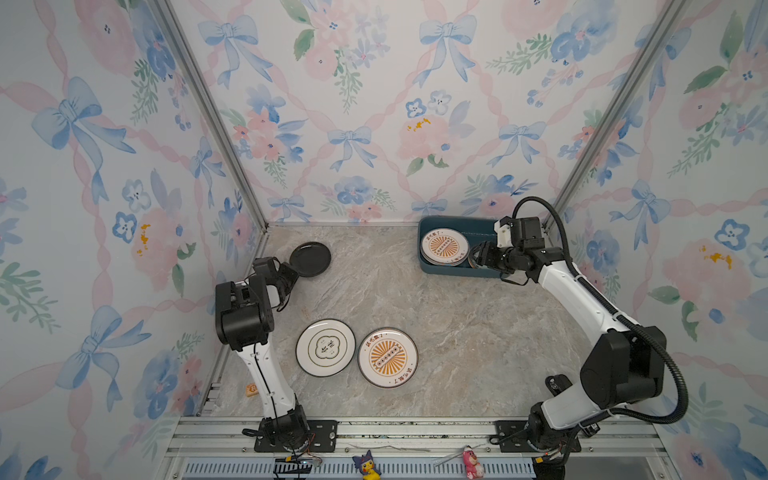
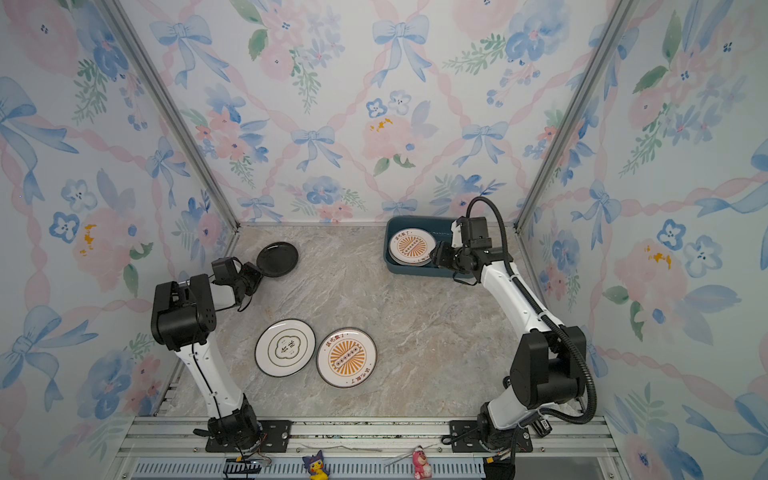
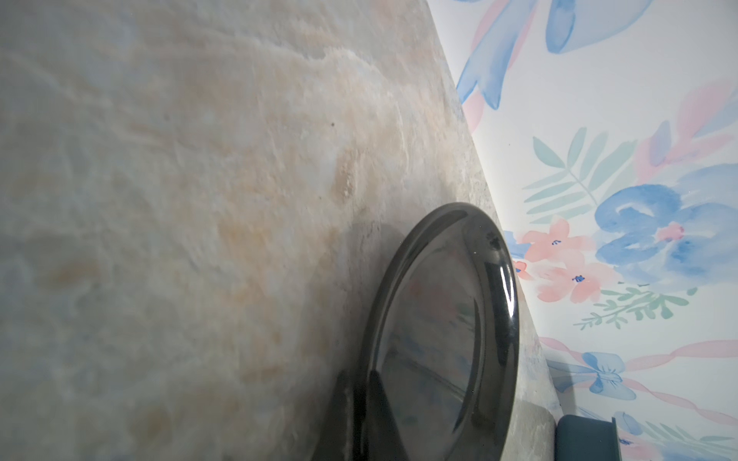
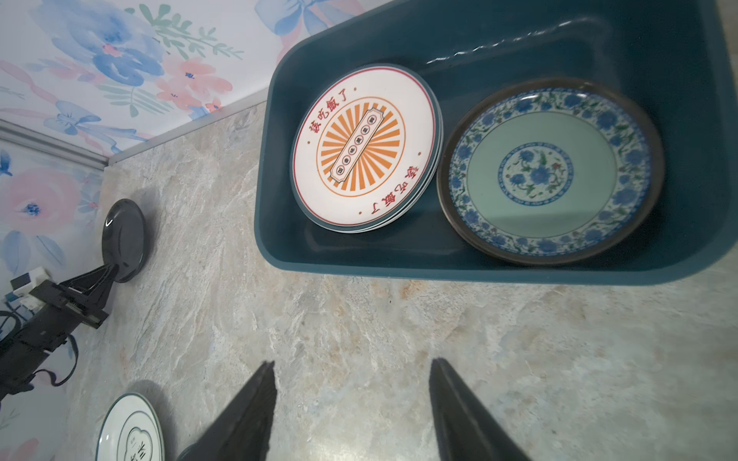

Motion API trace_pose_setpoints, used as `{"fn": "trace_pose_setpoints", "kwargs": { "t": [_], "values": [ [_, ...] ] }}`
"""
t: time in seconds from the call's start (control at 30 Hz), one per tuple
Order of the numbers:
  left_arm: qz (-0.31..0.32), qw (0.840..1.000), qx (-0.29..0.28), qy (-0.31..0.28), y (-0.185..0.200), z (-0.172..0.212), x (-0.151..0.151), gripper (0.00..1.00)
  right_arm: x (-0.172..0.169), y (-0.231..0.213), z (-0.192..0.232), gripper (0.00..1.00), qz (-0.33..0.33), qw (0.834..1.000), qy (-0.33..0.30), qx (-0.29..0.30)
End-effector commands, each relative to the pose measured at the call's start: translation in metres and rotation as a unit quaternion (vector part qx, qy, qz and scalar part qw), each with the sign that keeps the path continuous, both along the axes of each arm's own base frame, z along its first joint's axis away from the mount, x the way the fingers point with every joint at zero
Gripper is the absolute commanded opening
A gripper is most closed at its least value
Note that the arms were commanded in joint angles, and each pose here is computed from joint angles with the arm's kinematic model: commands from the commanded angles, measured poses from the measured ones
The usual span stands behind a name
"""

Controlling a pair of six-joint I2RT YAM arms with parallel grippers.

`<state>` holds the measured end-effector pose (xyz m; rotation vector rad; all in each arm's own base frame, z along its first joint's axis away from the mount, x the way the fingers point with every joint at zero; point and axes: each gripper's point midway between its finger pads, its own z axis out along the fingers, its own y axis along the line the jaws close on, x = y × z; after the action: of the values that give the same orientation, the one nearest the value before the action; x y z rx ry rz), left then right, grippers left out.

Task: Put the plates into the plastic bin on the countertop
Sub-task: 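Grasp the black plate edge with the left gripper and tilt it up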

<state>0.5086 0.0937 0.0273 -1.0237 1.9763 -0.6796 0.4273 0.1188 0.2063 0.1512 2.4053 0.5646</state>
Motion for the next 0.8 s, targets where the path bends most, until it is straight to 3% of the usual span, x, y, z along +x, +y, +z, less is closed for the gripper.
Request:
{"fn": "trace_pose_setpoints", "kwargs": {
  "t": [0.0, 0.27, 0.6, 0.77],
  "values": [
    [-0.047, 0.998, -0.009, 0.05, -0.038, -0.02, -0.027, 0.0, -0.013, 0.029, 0.015, 0.63, 0.055, 0.997, -0.017, 0.053],
    [-0.152, 0.988, -0.006, -0.026, -0.124, 0.047, -0.042, 0.0, -0.035, 0.083, 0.032, 0.79, 0.139, 0.984, -0.04, 0.102],
    [-0.259, 0.959, -0.02, -0.113, -0.205, 0.128, -0.084, 0.0, -0.043, 0.131, 0.019, 0.81, 0.185, 0.97, -0.022, 0.158],
    [-0.313, 0.942, -0.034, -0.117, -0.238, 0.132, -0.111, 0.0, -0.047, 0.152, 0.019, 0.81, 0.209, 0.962, -0.022, 0.173]
  ]
}}
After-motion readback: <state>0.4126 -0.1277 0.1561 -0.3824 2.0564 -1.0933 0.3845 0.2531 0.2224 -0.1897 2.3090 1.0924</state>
